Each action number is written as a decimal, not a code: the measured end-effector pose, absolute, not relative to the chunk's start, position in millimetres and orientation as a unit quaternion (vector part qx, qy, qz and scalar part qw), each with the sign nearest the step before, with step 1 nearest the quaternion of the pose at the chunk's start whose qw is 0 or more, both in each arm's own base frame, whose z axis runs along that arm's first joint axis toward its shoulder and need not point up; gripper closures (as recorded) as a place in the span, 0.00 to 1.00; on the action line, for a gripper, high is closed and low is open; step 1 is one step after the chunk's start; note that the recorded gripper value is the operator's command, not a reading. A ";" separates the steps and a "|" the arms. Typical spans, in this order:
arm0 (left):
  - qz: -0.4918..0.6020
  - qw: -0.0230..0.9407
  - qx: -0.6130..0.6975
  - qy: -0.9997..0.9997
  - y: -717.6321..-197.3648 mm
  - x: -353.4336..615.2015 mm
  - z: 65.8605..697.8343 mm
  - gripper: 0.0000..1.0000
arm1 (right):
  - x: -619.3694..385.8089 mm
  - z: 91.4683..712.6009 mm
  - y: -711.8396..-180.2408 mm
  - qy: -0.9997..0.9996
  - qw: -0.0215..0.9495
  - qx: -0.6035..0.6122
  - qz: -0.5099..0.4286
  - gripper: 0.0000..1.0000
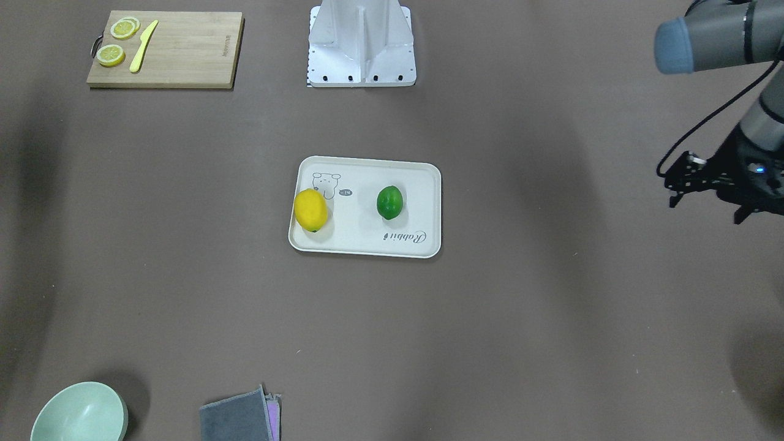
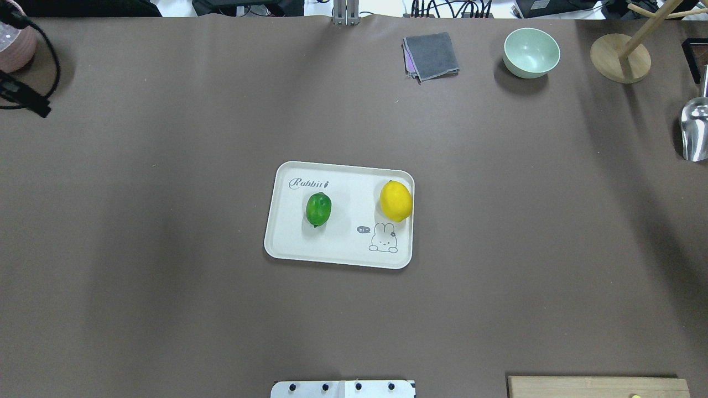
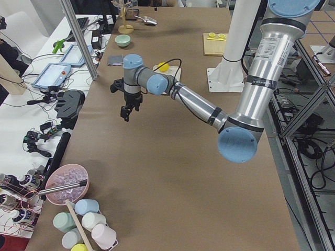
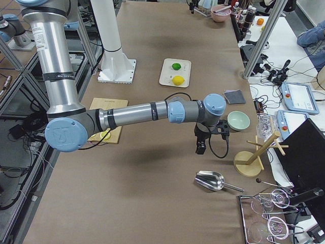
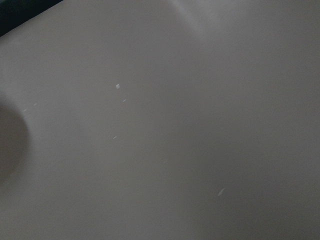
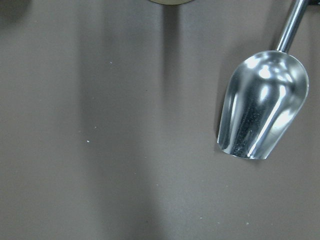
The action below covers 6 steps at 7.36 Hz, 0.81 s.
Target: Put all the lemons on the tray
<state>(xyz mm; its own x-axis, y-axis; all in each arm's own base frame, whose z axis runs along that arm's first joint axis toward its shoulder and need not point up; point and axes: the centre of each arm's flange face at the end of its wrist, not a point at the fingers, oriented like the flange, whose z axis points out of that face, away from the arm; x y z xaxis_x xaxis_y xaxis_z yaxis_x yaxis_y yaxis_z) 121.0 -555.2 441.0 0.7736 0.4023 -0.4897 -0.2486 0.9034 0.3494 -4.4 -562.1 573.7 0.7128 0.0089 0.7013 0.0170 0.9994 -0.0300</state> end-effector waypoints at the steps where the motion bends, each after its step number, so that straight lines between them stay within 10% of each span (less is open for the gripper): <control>1: 0.168 0.941 0.111 0.273 -538.2 84.7 490.1 0.02 | 3.5 582.9 -559.6 -0.375 0.927 -0.021 0.004 0.01; 6: 0.037 0.938 0.016 0.344 -506.1 -43.5 640.0 0.02 | 13.8 616.4 -547.5 -0.363 0.931 -0.038 0.007 0.01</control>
<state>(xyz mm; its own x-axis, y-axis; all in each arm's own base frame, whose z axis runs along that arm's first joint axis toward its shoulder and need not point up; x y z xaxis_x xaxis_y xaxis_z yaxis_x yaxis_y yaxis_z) -43.5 -506.1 640.0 0.7610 0.0801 -0.6437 -0.0587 0.9968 0.0547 13.8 -547.5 616.4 0.7370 0.0397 0.6748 0.0155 0.9970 -0.0756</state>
